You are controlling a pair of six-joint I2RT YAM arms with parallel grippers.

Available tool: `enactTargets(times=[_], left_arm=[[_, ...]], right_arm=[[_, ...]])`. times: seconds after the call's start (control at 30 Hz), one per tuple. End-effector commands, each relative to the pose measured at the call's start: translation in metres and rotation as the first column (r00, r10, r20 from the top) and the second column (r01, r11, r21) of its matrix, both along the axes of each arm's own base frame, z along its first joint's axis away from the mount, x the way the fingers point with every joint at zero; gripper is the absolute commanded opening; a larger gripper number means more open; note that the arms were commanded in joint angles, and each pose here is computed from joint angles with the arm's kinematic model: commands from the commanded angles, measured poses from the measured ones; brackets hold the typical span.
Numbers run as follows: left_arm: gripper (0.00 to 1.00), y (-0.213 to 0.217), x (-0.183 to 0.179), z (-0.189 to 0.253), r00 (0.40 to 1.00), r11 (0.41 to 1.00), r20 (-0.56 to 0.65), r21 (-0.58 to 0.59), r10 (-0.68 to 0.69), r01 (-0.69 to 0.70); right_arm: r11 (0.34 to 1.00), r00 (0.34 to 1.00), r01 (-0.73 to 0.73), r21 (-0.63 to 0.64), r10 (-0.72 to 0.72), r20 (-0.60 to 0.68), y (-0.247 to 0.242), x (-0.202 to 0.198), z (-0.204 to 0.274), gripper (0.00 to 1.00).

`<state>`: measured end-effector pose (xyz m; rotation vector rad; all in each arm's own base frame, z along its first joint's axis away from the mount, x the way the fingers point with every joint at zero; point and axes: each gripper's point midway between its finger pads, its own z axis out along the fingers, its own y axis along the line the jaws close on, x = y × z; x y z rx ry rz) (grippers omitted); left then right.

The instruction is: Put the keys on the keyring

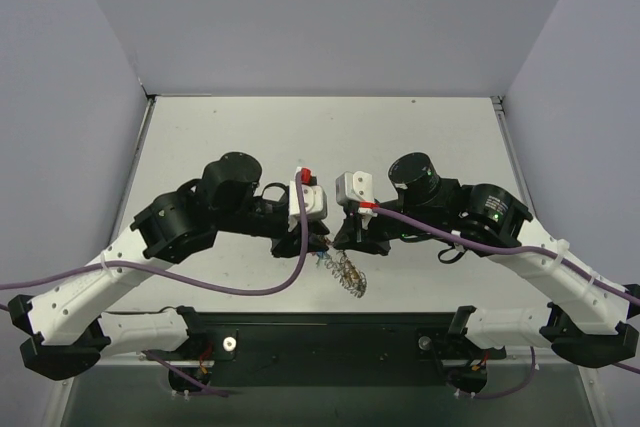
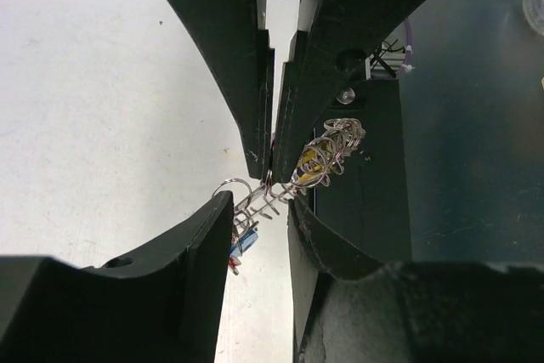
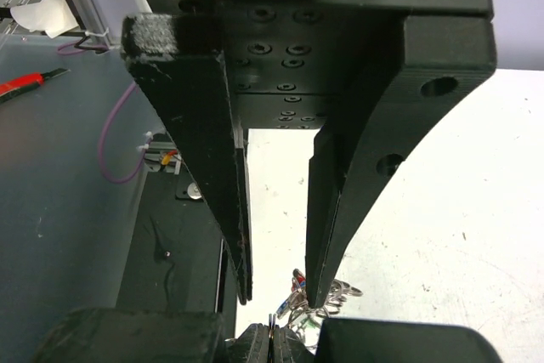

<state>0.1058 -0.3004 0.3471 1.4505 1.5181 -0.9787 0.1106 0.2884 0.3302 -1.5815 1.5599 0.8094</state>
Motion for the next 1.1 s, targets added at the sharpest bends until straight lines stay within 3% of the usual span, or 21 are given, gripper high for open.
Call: enactTargets(times=[0.0,0.47,0.83,1.0,1.07], left_arm=[[0.40,-0.009,-0.003,0.014,1.000,0.996,0.016,-0.087,-0.024,0.025],[0.30,-0.019,0.001,0.012,0.999,0.994,0.009,-0.099,-0.034,0.035],[0.31,-0.022,0.001,0.004,0.999,0.996,-0.001,-0.076,-0.053,0.052],[0.18,-0.026,0.000,0.003,0.998,0.994,-0.003,-0.093,-0.061,0.061],[0.03,-0.027,-0.001,0.002,0.998,0.993,-0.007,-0.101,-0.065,0.064]], right_arm=[[0.997,0.998,-0.018,0.079,0.014,0.054,0.005,0.001,0.026,0.00],[0.995,0.998,-0.018,0.098,0.012,0.064,0.004,0.000,0.028,0.00],[0.994,0.998,-0.013,0.110,0.006,0.067,0.002,0.000,0.028,0.00],[0.994,0.998,-0.020,0.112,0.013,0.062,0.004,-0.001,0.028,0.00],[0.993,0.998,-0.025,0.113,0.018,0.061,0.004,-0.002,0.028,0.00]])
